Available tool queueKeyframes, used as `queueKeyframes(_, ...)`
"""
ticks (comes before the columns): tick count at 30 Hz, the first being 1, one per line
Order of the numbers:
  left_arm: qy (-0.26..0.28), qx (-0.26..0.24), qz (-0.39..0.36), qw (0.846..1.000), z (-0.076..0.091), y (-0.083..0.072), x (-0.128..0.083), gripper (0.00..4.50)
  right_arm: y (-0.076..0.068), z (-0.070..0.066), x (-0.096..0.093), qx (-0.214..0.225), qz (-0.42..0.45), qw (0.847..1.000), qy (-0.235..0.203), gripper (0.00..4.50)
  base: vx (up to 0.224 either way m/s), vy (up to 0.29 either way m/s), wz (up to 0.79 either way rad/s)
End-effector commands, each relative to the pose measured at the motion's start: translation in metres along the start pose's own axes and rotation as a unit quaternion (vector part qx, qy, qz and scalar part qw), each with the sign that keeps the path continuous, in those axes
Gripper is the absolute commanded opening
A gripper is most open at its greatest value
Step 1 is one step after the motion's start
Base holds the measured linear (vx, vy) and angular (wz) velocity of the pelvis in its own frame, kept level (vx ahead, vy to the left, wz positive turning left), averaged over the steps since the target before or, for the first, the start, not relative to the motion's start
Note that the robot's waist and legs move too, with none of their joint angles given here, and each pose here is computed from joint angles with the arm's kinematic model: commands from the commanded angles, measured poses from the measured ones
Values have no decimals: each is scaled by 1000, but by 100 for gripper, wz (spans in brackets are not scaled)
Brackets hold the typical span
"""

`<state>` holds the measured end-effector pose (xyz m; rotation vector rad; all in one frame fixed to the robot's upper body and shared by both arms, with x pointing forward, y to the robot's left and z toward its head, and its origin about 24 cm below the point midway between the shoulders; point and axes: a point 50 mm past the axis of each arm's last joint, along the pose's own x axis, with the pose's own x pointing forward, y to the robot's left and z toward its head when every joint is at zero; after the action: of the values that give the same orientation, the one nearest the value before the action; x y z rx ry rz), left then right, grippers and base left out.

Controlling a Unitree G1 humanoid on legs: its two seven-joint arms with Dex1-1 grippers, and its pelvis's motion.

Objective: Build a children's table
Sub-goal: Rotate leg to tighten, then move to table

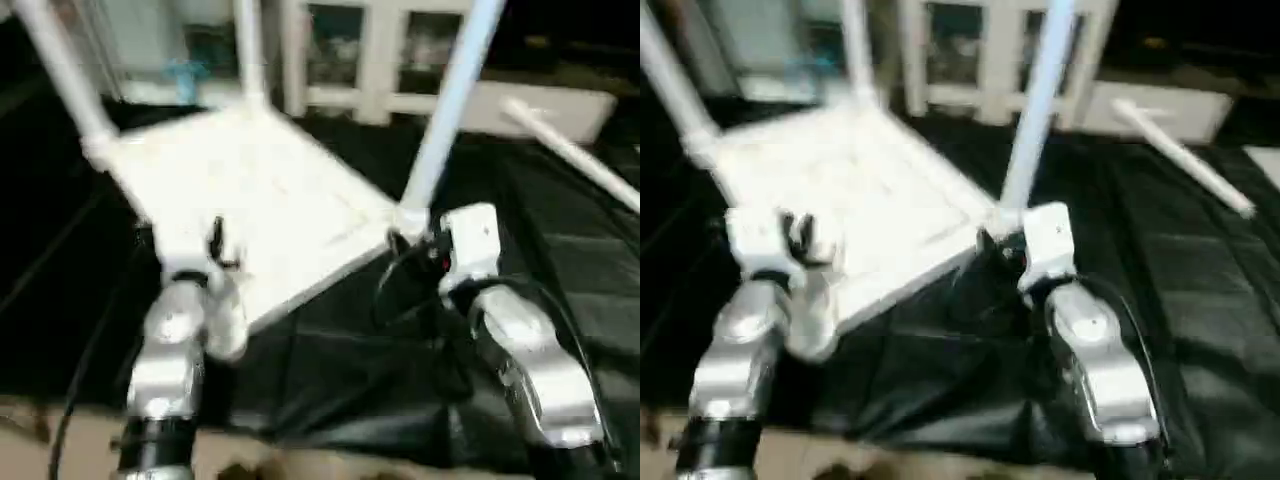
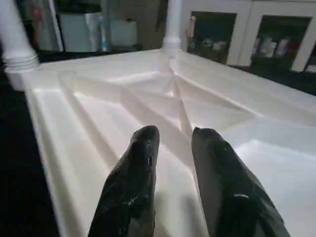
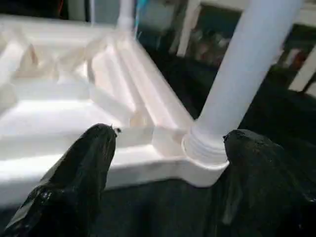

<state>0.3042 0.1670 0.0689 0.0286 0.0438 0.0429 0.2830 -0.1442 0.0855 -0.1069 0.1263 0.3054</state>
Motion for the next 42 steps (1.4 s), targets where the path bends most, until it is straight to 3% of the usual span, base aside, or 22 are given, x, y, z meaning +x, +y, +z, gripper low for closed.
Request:
queueKeyframes(1,-10,11,8,1000,8,1,-1,137,2,5,3,3,10,1000,-13,386,-16,-180,59)
queueKeyframes(13,-6,19,15,1000,9,1,-4,137,-3,-6,7,-20,9,1000,4,386,-36,-267,55)
queueKeyframes(17,-7,21,24,999,10,3,-4,137,-5,-11,8,4,-3,1000,13,386,-48,-280,25)
queueKeyframes(36,-11,32,29,999,15,4,3,137,-3,-4,15,5,16,1000,-3,386,-58,-278,12)
queueKeyframes(42,-8,31,34,999,14,4,2,137,-1,-8,13,5,29,1000,4,386,-112,-360,-2)
